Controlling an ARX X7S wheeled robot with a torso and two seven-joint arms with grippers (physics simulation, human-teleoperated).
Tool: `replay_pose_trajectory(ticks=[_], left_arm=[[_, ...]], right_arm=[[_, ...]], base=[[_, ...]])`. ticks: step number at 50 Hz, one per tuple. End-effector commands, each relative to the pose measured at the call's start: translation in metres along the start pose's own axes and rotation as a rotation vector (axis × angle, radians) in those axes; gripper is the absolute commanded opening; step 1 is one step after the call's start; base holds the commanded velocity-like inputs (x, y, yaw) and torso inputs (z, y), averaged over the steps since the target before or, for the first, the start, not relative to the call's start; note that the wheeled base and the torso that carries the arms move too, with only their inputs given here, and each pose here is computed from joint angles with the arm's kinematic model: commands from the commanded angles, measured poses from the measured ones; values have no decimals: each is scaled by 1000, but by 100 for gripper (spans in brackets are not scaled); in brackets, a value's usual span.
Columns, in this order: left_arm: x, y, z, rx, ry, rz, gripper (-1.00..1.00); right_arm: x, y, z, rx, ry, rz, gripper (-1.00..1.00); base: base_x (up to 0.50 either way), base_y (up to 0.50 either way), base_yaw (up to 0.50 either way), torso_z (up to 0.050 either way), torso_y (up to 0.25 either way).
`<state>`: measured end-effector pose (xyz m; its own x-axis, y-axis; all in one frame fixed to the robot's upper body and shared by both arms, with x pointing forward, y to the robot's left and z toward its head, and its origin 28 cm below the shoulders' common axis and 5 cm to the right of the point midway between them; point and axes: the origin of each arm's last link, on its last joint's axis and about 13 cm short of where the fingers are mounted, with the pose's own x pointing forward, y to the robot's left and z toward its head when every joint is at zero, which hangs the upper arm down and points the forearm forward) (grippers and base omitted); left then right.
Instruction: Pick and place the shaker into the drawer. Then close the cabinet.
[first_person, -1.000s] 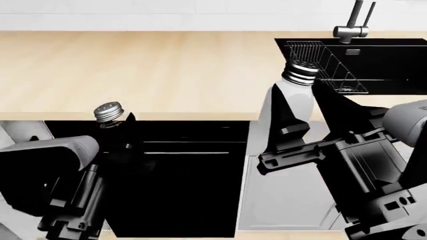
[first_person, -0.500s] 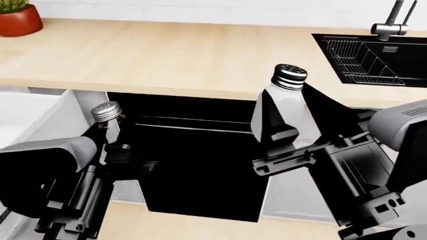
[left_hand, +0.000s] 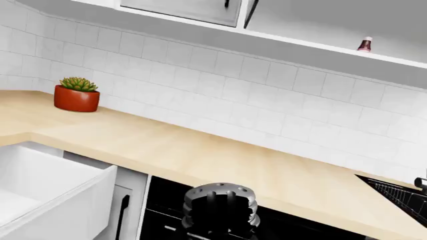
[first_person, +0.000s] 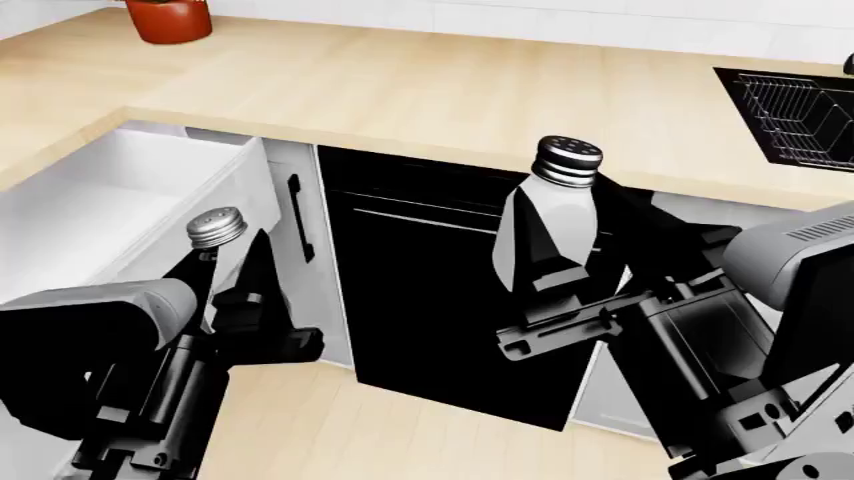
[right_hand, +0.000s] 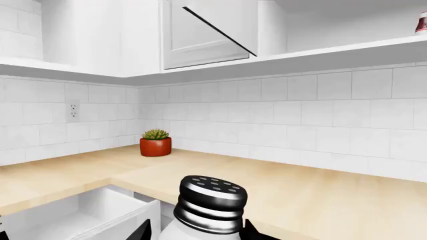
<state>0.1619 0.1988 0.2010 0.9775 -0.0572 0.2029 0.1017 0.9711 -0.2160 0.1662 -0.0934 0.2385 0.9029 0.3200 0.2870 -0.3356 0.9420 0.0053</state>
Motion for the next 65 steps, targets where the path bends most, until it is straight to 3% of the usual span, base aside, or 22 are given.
replay_pose_trajectory(ticks=[1,45,65], left_arm=[[-1,0,-1,-9,4,-4,-100],[0,0,-5,-9,14,-14,-100],[-1,2,-4,-15,11,-14,-100]], right_arm=[[1,0,0,-13,-10,2,-100],[2,2,-3,-14,4,31,-100],[4,7,-2,-44,8,83,-100]], base=[[-267,-74,500,0,0],[-250,-108,500,0,0],[289,323,50,0,0]])
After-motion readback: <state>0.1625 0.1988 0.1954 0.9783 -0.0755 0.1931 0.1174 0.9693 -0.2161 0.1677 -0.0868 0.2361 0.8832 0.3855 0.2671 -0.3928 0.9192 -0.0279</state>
